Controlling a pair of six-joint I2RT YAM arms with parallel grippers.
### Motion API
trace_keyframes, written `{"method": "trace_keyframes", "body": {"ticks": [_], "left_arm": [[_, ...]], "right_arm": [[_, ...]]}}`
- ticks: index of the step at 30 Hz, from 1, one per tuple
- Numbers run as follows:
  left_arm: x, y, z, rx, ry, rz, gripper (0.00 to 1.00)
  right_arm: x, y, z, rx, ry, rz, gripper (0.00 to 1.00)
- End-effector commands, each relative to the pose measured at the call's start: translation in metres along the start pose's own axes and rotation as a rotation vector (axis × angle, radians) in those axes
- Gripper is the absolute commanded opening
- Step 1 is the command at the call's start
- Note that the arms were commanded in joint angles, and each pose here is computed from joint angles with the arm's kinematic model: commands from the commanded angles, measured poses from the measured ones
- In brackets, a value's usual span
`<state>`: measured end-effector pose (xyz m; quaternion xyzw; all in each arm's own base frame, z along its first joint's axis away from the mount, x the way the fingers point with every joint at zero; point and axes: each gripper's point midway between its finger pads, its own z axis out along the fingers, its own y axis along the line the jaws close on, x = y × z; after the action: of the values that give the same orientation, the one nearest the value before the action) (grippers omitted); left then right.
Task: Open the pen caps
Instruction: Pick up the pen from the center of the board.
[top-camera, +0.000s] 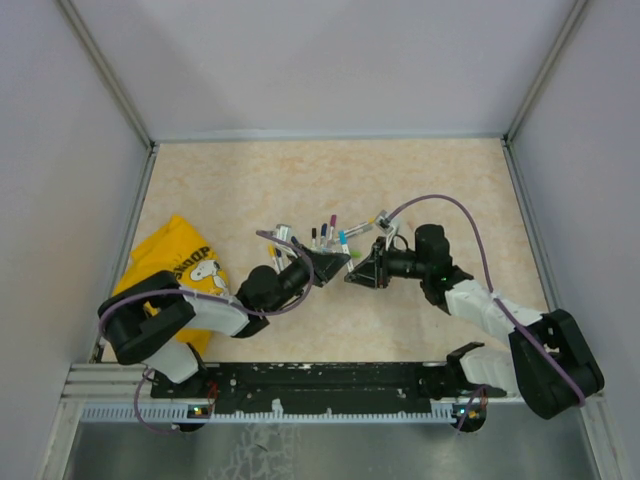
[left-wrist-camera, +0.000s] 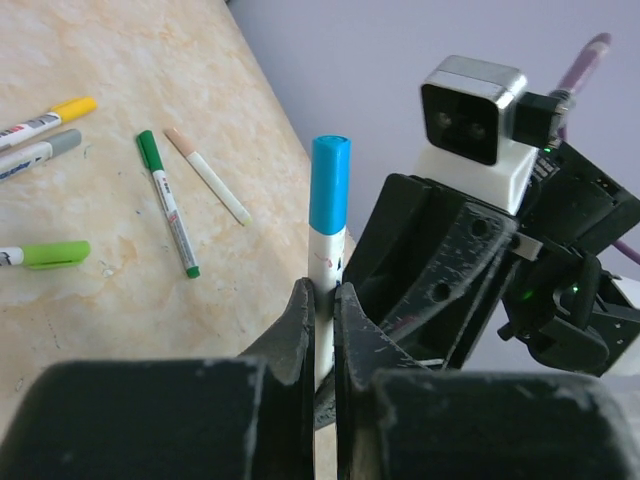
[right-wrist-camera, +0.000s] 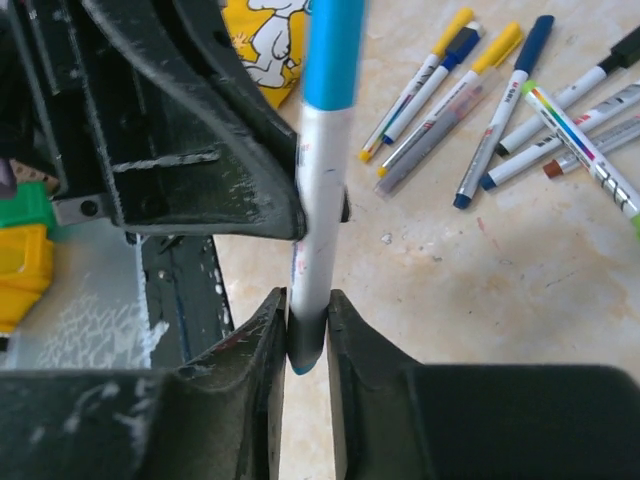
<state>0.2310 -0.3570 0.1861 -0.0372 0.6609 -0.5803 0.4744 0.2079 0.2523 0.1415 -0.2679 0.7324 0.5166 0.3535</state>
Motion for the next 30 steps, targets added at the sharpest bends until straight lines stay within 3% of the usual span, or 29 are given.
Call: {"method": "trace_keyframes", "body": {"ticks": [1,3,9,17,19,30], "left_arm": [[-0.011,-0.021,0.003,0.078,-0.047,-0.009,0.00],[-0.013,-0.023,0.000,0.092,-0.058,0.007,0.07],[-0.034,-0.029,-0.022,0.098,-0.117,0.079,0.52],[-0.049,-0.035,-0.064,0.075,-0.059,0.347,0.93],[-0.055,-0.038,-0.071,0.059,-0.049,0.377,0.99],[-0.053,-0.062,-0.088,0.179,-0.018,0.350,0.99]], "right_arm": [[-0.024,0.012,0.002,-0.040,-0.048,-0.071,0.11],[-0.025,0.014,0.002,-0.043,-0.047,-0.079,0.00],[-0.033,0.016,-0.001,-0.031,-0.044,-0.120,0.00],[-0.033,0.013,-0.020,-0.073,0.078,-0.273,0.00],[-0.034,0.011,-0.025,-0.073,0.110,-0.331,0.00],[-0.033,0.010,-0.037,-0.033,0.173,-0.436,0.00]]}}
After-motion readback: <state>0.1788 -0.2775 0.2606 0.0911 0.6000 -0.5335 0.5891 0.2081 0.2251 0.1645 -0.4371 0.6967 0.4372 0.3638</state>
